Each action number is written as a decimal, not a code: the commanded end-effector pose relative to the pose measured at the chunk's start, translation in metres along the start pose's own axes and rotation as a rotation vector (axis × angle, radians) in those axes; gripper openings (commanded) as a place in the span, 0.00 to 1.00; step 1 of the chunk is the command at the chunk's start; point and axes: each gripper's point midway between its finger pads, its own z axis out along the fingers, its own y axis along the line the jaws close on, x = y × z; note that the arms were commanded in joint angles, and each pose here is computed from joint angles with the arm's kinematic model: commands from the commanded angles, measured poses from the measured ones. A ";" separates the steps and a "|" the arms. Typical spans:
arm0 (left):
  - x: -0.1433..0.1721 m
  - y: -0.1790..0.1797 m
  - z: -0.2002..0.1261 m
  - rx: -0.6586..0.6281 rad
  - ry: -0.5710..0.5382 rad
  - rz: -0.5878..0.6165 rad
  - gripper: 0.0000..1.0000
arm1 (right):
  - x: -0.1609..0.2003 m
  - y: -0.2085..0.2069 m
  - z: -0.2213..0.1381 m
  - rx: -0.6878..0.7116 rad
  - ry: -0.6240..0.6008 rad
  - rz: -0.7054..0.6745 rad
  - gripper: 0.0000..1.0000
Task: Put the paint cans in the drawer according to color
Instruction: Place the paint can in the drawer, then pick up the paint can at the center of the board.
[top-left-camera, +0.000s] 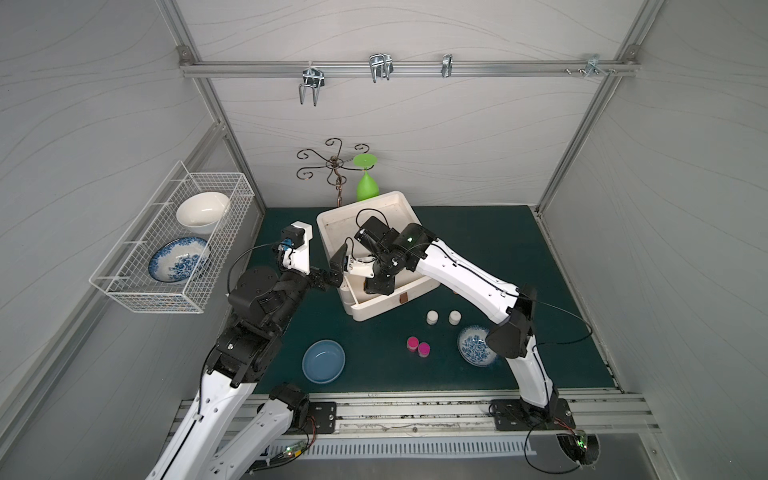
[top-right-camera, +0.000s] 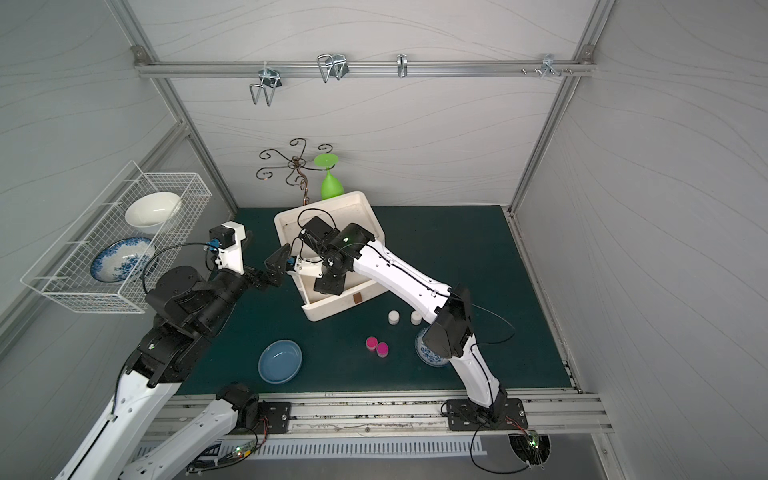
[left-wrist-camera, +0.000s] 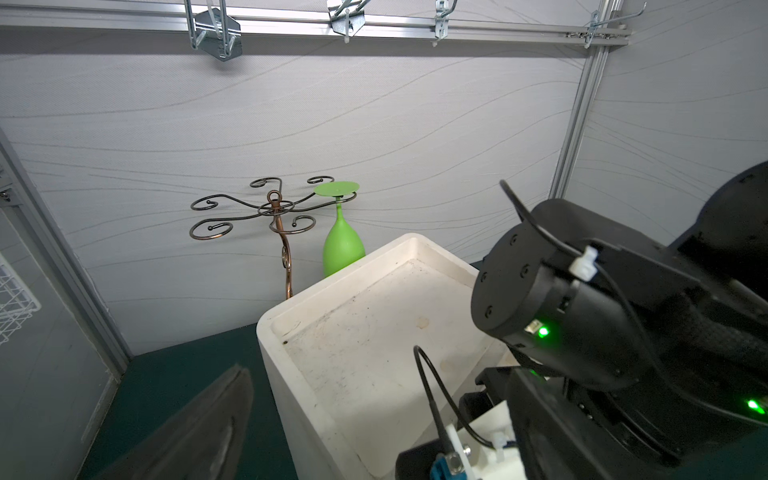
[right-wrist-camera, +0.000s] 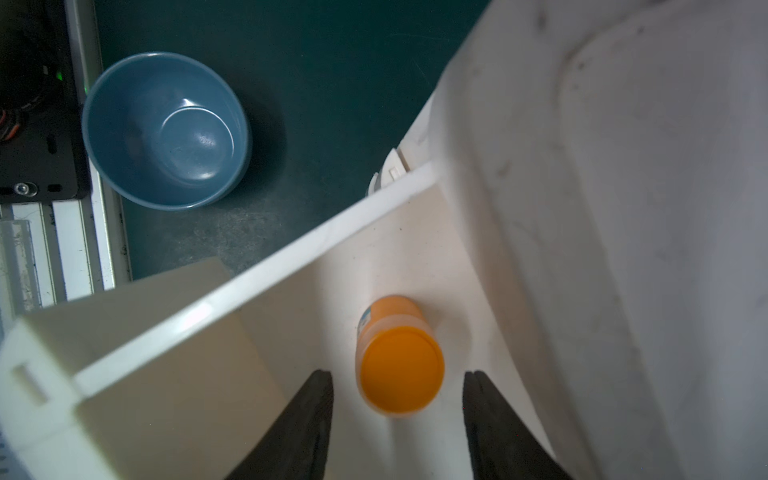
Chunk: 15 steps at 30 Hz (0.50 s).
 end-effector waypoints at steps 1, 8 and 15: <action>-0.020 0.001 -0.004 -0.002 -0.072 -0.016 1.00 | -0.005 -0.008 -0.070 0.110 -0.118 0.098 0.55; -0.020 -0.002 -0.004 0.017 -0.073 -0.025 1.00 | 0.040 -0.030 -0.173 0.394 -0.451 0.510 0.61; -0.011 -0.010 0.008 0.063 -0.030 -0.034 1.00 | 0.222 -0.064 -0.159 0.643 -0.365 1.089 0.70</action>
